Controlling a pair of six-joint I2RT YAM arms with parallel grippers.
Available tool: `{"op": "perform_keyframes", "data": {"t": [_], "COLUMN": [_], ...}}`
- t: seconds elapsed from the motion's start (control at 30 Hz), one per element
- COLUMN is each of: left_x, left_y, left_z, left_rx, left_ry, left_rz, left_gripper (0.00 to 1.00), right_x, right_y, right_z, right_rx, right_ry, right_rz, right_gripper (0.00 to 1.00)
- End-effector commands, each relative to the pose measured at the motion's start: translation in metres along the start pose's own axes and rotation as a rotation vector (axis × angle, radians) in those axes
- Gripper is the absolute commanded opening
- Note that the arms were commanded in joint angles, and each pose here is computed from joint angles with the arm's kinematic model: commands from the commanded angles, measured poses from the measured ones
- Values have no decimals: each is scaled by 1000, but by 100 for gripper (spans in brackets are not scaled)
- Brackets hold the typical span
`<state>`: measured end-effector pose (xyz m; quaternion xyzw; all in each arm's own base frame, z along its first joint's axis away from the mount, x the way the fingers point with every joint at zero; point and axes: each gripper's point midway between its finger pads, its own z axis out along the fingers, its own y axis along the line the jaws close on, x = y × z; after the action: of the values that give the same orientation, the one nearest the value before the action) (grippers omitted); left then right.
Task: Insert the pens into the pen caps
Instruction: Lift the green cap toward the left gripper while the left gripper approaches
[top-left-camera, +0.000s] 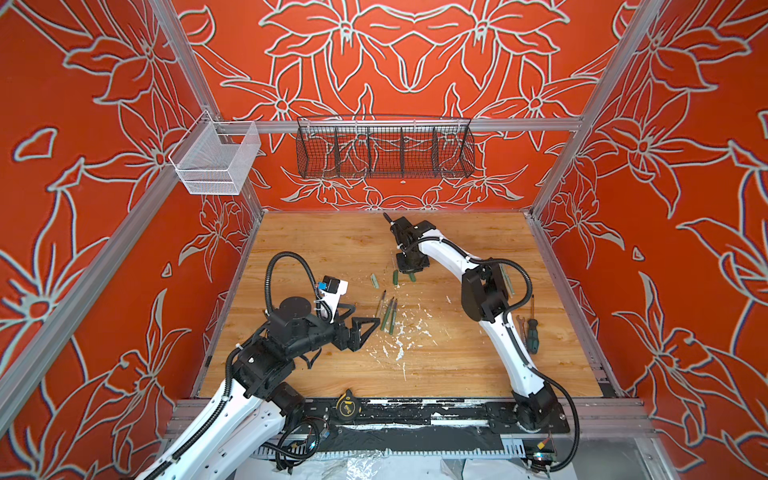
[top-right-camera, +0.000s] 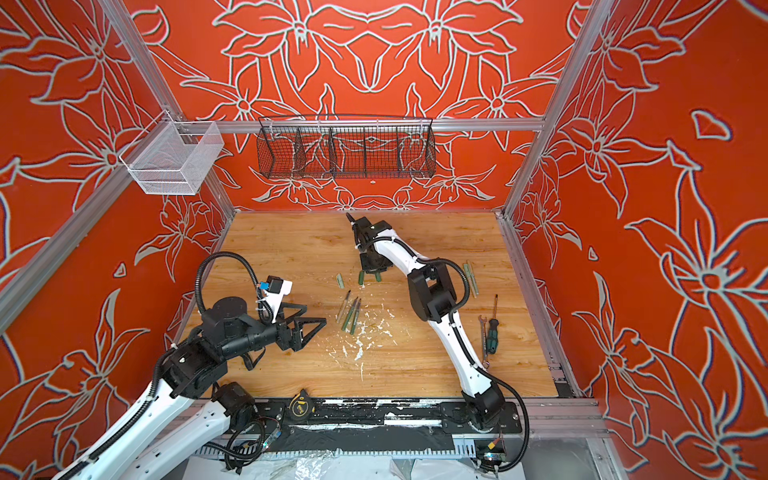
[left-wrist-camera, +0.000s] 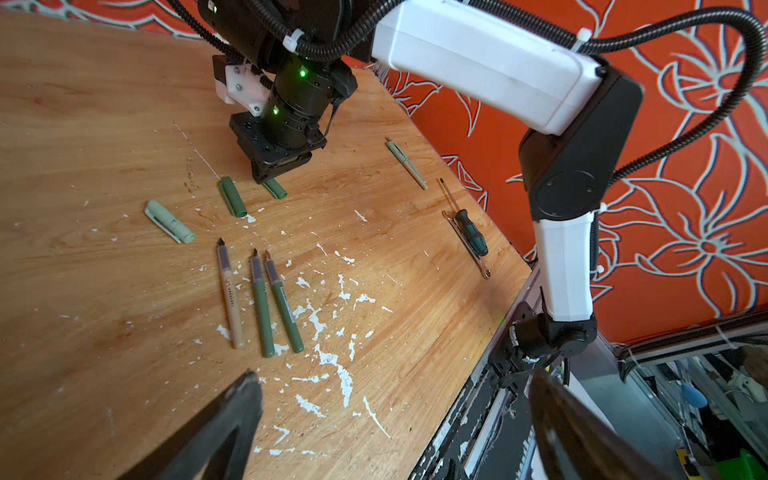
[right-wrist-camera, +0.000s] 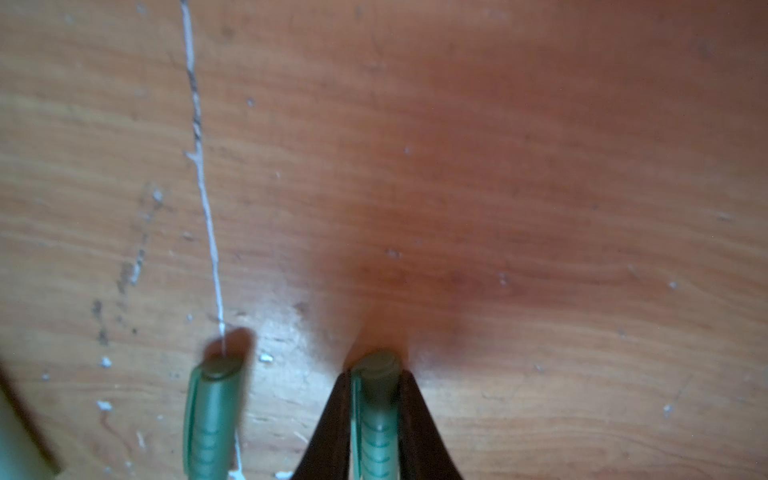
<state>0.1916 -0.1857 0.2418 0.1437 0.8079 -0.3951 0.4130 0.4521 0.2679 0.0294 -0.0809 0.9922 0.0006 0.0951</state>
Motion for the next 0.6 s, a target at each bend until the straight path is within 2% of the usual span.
{"op": "perform_keyframes", "data": {"t": [0.0, 0.23, 0.57], "left_x": [-7, 11, 24], "left_y": [-9, -1, -1], "left_z": [10, 39, 100], "left_rx": [72, 81, 136], "left_ry": [-28, 16, 67], "left_rz": [-20, -17, -58], "left_gripper": [97, 97, 97], "right_x": [4, 26, 61], "right_y": [5, 6, 5], "right_z": [-21, -38, -63], "right_rx": [-36, -116, -232], "right_ry": [-26, -62, -104], "right_rz": [1, 27, 51], "right_gripper": [19, 19, 19]}}
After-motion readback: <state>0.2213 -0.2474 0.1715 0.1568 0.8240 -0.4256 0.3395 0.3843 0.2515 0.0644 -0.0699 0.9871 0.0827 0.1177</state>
